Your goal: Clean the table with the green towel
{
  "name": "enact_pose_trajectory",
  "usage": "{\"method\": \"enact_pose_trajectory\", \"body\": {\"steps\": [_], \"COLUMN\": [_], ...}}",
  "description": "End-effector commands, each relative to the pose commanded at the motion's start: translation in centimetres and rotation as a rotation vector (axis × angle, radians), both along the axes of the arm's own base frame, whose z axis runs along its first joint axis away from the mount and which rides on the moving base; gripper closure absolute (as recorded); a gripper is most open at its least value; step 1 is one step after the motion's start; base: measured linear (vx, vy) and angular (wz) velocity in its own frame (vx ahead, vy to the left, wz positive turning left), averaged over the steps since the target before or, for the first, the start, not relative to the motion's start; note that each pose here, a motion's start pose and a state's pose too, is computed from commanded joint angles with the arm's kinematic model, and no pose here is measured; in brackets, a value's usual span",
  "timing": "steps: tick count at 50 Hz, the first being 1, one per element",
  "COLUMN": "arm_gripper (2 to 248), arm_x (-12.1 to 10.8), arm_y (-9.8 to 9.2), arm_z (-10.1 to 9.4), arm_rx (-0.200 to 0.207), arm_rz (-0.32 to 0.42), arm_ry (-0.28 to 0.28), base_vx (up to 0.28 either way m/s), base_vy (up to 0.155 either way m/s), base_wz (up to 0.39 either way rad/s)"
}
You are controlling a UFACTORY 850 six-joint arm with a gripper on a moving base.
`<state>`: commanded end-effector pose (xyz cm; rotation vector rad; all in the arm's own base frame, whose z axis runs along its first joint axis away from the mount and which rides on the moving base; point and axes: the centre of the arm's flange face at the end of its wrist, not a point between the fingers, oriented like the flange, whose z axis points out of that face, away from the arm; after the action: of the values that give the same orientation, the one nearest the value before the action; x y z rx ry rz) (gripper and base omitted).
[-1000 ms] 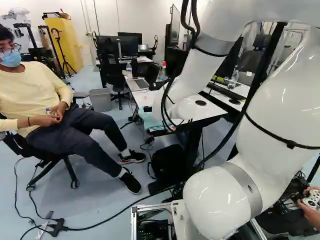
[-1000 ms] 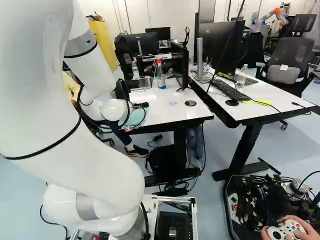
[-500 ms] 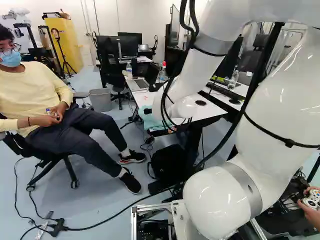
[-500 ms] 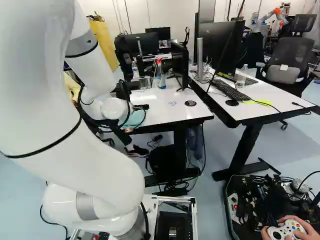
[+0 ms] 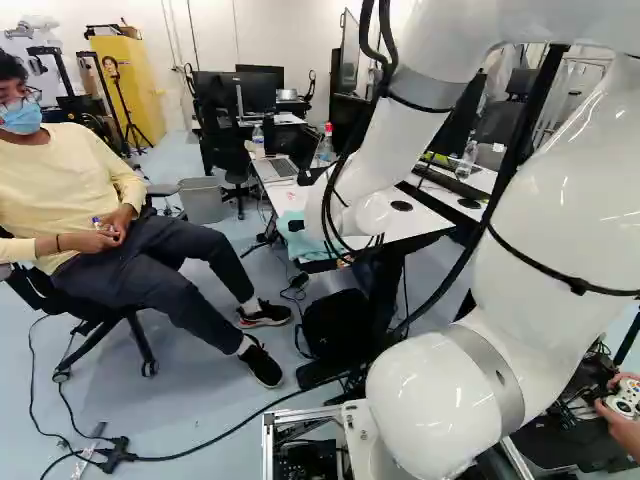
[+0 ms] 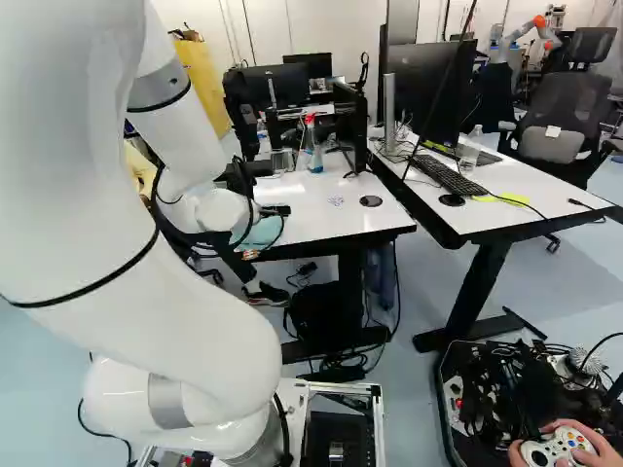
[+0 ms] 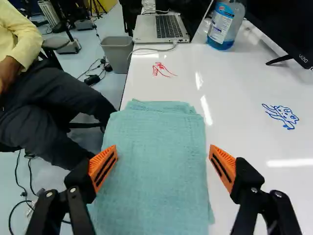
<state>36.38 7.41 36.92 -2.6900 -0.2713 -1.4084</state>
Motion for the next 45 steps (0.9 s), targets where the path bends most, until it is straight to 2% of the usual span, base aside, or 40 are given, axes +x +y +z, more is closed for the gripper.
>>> {"method": "enact_pose_trajectory", "body": {"steps": [45], "arm_gripper": [3], "arm_x": [-0.24], "arm_y": [-0.05], "arm_z": [-0.34], "arm_rx": [-0.009], "arm_rz": [0.000], "arm_ry": [0.046], "base_vx": [0.000], "base_vy": [0.000], "base_wz": [0.000]}}
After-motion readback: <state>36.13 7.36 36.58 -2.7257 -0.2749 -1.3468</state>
